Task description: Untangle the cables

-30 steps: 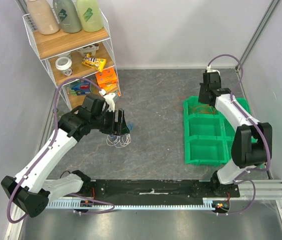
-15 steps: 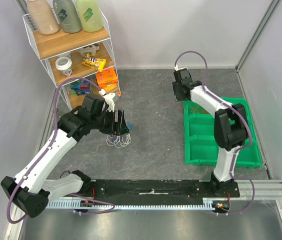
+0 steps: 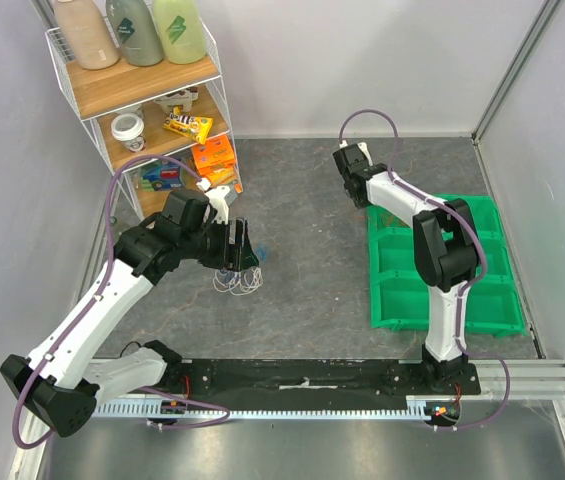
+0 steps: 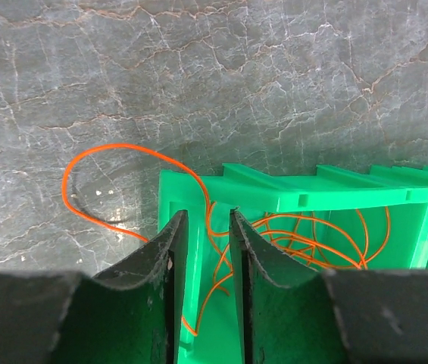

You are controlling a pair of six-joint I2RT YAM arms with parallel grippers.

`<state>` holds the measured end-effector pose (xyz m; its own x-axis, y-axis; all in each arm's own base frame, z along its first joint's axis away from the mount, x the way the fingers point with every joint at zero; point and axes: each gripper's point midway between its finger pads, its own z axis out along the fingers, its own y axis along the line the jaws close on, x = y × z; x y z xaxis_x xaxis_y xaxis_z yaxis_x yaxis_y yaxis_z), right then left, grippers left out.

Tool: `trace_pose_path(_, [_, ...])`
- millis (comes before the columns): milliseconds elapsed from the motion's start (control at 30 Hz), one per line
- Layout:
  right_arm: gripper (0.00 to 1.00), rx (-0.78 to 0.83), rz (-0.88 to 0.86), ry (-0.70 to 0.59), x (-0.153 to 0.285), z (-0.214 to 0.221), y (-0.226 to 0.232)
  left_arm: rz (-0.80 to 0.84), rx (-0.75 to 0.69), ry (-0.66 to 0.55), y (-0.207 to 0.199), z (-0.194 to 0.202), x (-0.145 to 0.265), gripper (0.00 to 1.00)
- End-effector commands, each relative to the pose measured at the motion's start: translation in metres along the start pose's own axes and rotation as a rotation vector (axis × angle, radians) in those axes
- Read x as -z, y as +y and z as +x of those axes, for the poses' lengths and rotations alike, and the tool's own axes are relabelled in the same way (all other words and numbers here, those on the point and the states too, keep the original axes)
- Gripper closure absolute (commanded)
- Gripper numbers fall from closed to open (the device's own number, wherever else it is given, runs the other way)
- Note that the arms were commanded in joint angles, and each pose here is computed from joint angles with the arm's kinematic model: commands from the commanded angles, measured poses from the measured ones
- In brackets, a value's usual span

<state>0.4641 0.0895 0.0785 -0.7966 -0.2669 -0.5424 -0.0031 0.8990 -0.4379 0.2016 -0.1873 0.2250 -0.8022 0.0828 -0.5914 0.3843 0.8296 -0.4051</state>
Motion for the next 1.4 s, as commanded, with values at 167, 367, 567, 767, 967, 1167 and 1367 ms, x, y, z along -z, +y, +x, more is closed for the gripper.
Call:
trace_pose_path(167, [0.82,-0.016,0.087,-0.023,-0.003,-0.011,-0.007,0.024,-0.028,-0.045,-0.007,-0.012,0.01,0.23])
trace_pose_path(367, [1.0,-0.075,0.079,-0.081,0.031,-0.027,-0.027,0.028,-0.035,-0.039,-0.008,-0.012,0.009,0.23])
trace_pose_path(567, [1.0,-0.177,0.021,-0.09,0.052,-0.016,-0.053,0.028,-0.034,-0.027,-0.008,-0.011,0.006,0.23])
trace_pose_path(767, [0.95,-0.182,-0.195,-0.083,0.042,0.0,-0.052,0.031,-0.035,-0.025,-0.008,-0.012,0.005,0.23])
trace_pose_path(967, [0.48,-0.139,-0.377,-0.115,0.034,-0.017,-0.003,0.045,-0.034,-0.018,-0.01,-0.011,0.003,0.23])
trace_pose_path(1167, [0.43,-0.28,-0.458,-0.056,0.033,-0.03,0.053,0.033,-0.032,-0.031,-0.008,-0.011,0.006,0.23])
trace_pose_path(1367, [0.38,-0.401,-0.443,-0.038,0.002,-0.02,0.071,0.029,-0.031,-0.037,-0.008,-0.011,0.01,0.23])
